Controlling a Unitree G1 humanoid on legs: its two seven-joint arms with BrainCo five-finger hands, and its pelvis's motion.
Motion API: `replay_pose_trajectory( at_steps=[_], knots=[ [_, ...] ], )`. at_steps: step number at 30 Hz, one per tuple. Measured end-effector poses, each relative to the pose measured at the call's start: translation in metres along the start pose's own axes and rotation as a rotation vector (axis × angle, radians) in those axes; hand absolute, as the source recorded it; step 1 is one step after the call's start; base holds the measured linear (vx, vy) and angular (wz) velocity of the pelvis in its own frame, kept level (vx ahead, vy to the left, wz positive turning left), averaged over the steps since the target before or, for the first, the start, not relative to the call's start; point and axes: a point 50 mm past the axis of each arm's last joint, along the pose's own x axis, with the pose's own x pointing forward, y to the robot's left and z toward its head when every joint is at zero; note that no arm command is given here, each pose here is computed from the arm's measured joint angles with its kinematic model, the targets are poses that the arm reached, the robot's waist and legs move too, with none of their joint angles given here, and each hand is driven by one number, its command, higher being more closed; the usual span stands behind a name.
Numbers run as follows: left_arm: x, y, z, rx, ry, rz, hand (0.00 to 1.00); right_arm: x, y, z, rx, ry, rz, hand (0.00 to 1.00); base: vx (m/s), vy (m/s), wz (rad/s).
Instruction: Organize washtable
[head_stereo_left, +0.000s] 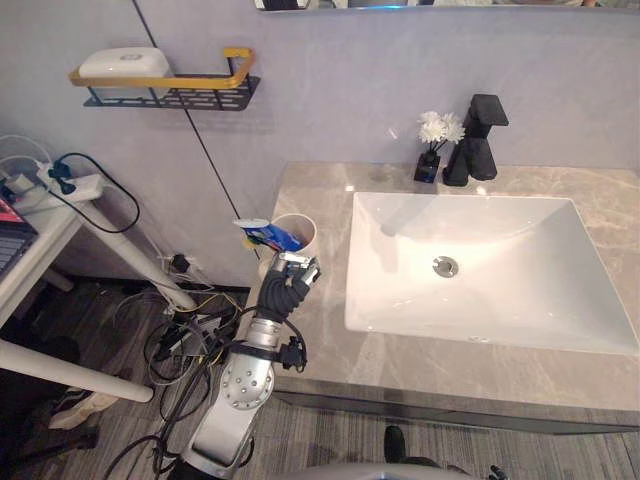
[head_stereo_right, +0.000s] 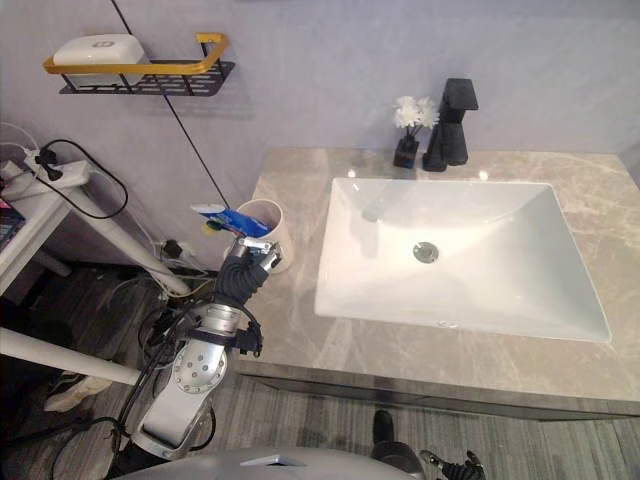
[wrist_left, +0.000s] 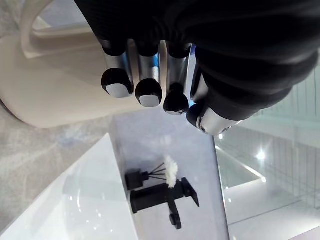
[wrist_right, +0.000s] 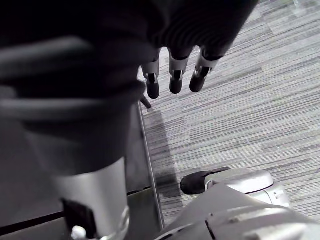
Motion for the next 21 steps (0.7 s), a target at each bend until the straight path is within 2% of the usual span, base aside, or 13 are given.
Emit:
replay_pose_trajectory(
  at_steps=[11, 21],
  knots=[
    [0.01, -0.001, 0.002, 0.017, -0.025, -0.001, 1.0, 0.0, 0.0, 0.005, 0.007, -0.022, 0.0, 0.0, 0.0, 0.0, -0.01],
    [0.008, -0.027, 0.012, -0.076, -0.053, -0.089, 1.0, -0.001, 0.0, 0.003, 0.008, -0.029, -0.001, 0.0, 0.0, 0.0, -0.01]
  ],
)
